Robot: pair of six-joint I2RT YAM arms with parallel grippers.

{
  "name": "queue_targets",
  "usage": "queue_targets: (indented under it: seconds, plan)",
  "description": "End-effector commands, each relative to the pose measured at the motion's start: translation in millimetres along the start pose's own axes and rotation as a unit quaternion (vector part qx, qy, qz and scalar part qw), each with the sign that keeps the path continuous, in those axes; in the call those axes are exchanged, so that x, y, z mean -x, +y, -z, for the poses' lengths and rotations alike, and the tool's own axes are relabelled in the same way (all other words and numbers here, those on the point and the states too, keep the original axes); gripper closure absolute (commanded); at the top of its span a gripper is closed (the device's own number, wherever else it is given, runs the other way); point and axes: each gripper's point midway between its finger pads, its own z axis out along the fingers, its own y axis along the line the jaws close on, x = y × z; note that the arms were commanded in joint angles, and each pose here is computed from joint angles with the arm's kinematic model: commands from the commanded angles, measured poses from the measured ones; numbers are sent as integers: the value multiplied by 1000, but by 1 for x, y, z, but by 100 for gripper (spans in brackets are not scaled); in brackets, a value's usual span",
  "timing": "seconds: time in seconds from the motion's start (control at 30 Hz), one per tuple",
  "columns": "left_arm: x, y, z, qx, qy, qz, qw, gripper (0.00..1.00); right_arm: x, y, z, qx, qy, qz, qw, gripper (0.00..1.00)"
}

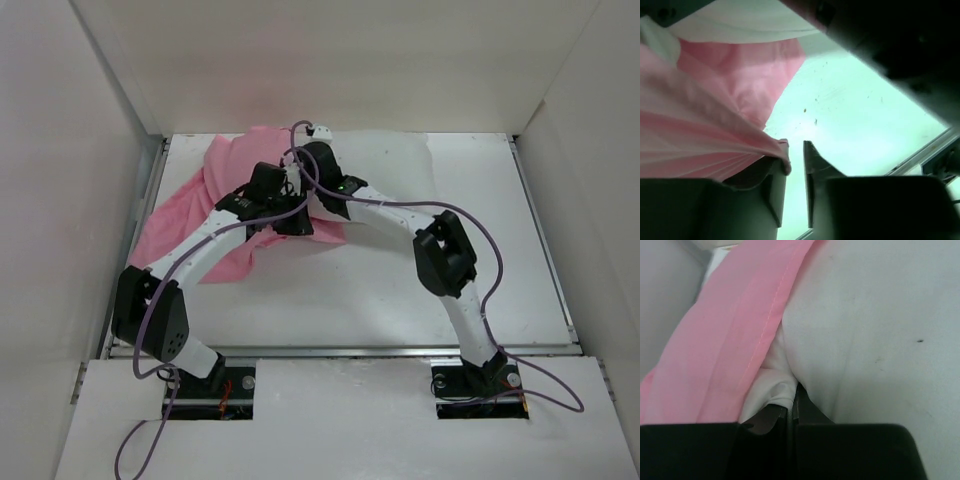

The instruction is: Put the pillow into the pillowcase

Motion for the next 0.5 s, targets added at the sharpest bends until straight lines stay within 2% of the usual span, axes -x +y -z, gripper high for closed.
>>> queue_targets:
  seconds: [0.0,0.03,0.07,0.1,0.13,0.17,0.2,0.23,0.3,0.33,0.4,0.47]
  plan:
    - [4,-130,47,-240,-24,-176,954,81,-72,22,-10,110,91,-66,988,100]
    - [6,-128,46,-231,-27,-171,957,67,-58,34,4,157,91,-84,980,100]
    - [9,-123,43,-214,-32,-165,962,39,-40,49,14,217,68,-92,969,100]
    - [10,-117,43,-204,-34,-155,966,21,-40,54,29,272,89,-93,954,94]
    - [13,-117,43,-201,-41,-152,967,18,-53,45,39,287,105,-92,948,90]
    - [23,-116,50,-195,-63,-155,967,8,-34,53,56,318,92,-87,940,86]
    - [27,-106,50,-175,-71,-141,972,6,-20,54,66,345,75,-82,932,78]
    - [29,-106,52,-169,-78,-142,972,6,-28,53,80,369,96,-76,921,75]
    - [52,-96,66,-138,-121,-133,974,6,-4,60,106,405,79,-57,909,65]
    - [55,-94,69,-129,-130,-133,974,6,-4,57,113,411,88,-47,906,54]
    - [71,-92,87,-108,-165,-133,971,2,8,58,129,408,82,-9,909,41]
    - [83,-87,97,-82,-192,-126,970,0,12,48,131,374,75,16,924,37]
